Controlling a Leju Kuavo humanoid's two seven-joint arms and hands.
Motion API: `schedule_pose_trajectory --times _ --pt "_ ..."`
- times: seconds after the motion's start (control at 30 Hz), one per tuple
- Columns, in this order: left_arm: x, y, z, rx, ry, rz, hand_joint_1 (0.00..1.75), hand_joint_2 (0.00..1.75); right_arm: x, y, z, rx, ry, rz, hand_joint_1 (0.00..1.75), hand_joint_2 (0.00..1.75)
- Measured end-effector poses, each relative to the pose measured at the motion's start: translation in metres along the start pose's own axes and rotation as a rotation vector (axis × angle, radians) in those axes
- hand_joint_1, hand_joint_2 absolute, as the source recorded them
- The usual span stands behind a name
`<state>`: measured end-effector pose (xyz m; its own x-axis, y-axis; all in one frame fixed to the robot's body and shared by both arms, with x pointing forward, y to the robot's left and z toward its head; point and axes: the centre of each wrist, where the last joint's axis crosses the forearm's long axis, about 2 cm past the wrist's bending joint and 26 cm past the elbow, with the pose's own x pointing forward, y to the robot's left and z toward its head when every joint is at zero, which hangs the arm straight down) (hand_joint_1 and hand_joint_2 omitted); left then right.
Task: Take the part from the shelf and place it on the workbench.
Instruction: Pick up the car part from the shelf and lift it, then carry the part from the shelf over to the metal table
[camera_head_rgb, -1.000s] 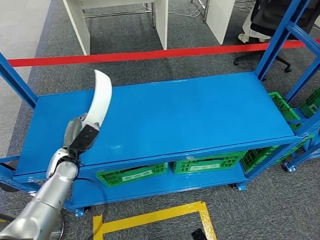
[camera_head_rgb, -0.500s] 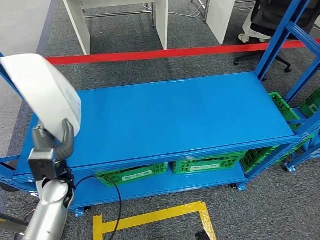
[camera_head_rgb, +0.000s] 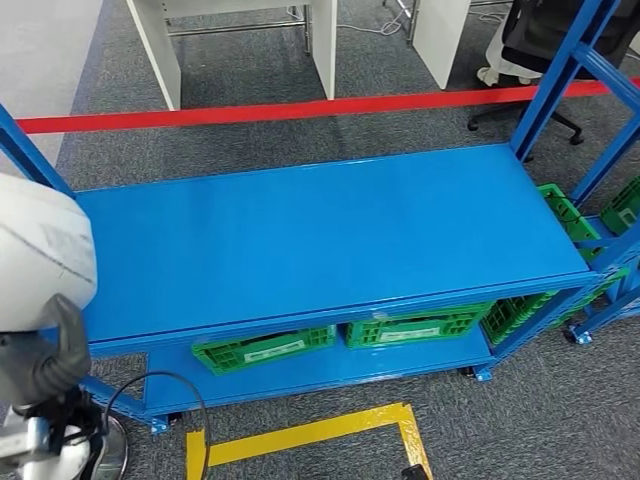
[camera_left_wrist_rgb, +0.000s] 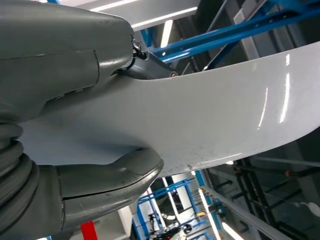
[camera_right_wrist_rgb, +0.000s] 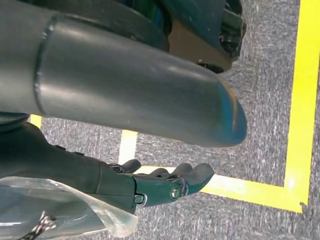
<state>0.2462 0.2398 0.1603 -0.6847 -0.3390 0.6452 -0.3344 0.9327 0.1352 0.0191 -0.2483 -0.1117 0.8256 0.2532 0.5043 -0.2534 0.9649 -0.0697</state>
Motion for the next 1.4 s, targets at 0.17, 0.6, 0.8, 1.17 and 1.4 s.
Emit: schedule_pose_trajectory --times 0.17,0.6,0.8,1.17,1.4 --pt "0.010 0.012 0.012 0.008 -0.016 -0.008 1.75 1.75 -0.001 -0.001 0.001 -0.042 0.015 -0.016 0.00 0.00" --pt "0.025 0.033 0.039 0.097 0.052 -0.050 1.75 1.75 -0.005 -0.012 0.002 -0.239 0.147 -0.064 0.00 0.00" --pt "0.026 0.041 0.039 0.149 0.062 -0.103 1.75 1.75 -0.006 -0.015 0.003 -0.320 0.184 -0.114 0.00 0.00" --pt "0.027 0.044 0.043 0.248 0.135 -0.164 1.75 1.75 0.000 -0.020 0.001 -0.454 0.193 -0.291 0.00 0.00" --pt "0.029 0.041 0.044 0.274 0.152 -0.177 1.75 1.75 0.002 -0.015 0.001 -0.423 0.214 -0.236 0.00 0.00"
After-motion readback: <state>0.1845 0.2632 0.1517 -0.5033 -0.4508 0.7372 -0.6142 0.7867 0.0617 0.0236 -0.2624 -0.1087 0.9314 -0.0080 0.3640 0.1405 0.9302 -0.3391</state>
